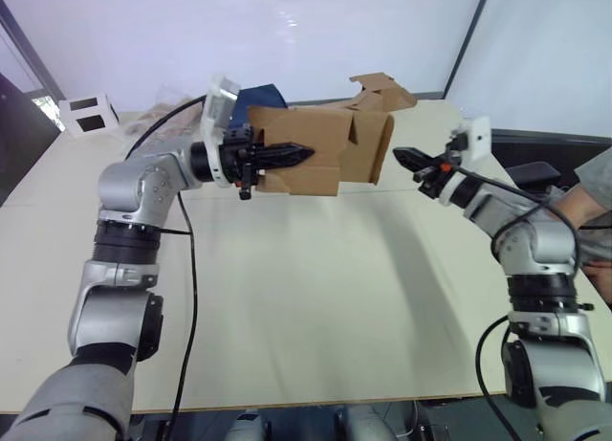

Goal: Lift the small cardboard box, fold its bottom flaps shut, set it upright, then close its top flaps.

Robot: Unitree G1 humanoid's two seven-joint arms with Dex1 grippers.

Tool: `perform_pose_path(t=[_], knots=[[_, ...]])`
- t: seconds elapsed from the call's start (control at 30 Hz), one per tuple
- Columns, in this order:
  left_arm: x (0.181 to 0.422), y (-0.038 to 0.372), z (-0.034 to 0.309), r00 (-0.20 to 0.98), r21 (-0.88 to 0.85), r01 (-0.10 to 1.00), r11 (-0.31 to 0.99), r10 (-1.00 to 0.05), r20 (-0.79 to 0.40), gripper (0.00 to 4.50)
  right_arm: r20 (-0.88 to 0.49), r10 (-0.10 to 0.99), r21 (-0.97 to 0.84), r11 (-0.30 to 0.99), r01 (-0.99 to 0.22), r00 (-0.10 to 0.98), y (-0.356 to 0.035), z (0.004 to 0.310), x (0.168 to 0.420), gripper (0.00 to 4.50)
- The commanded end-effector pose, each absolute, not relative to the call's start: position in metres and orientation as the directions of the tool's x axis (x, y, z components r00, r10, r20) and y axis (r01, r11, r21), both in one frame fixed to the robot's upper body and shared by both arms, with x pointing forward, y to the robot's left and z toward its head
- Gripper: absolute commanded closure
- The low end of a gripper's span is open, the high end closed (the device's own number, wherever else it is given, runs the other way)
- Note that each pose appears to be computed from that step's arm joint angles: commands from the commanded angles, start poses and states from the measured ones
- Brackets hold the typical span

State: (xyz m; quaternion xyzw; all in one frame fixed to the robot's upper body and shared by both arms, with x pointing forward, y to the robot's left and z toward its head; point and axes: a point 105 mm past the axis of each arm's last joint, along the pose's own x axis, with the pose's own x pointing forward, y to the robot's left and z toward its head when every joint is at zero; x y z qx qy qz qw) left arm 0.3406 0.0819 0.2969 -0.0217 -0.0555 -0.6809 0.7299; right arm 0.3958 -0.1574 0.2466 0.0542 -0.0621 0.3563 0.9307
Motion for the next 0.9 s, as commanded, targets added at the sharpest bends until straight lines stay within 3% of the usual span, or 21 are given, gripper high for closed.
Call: perform_pose_path(t=[0.03,0.13,0.4,0.53,0.73,0.9], knots=[[0.339,0.087,0.315,0.071,0.099,0.991,0.087,-0.985,0.156,4.50,0.308,0.784,0.079,0.544,-0.836,0.539,-0.134,0.284,0.361,4.45],[0.342,0.092,0.322,0.087,0.083,0.991,0.104,-0.977,0.195,4.50,0.353,0.839,0.149,0.386,-0.910,0.414,-0.123,0.288,0.332,4.45],[0.338,0.089,0.316,0.054,0.067,0.996,0.066,-0.984,0.169,4.50,0.401,0.819,0.244,0.336,-0.910,0.410,-0.111,0.279,0.318,4.45],[0.339,0.088,0.315,0.051,0.062,0.996,0.062,-0.985,0.166,4.50,0.443,0.785,0.282,0.335,-0.899,0.432,-0.112,0.278,0.319,4.45],[0.338,0.091,0.317,0.055,0.062,0.996,0.066,-0.985,0.163,4.50,0.479,0.727,0.280,0.404,-0.871,0.492,-0.146,0.288,0.317,4.45],[0.336,0.092,0.316,0.047,0.059,0.997,0.056,-0.987,0.153,4.50,0.598,0.572,0.292,0.496,-0.818,0.561,-0.193,0.328,0.330,4.45]])
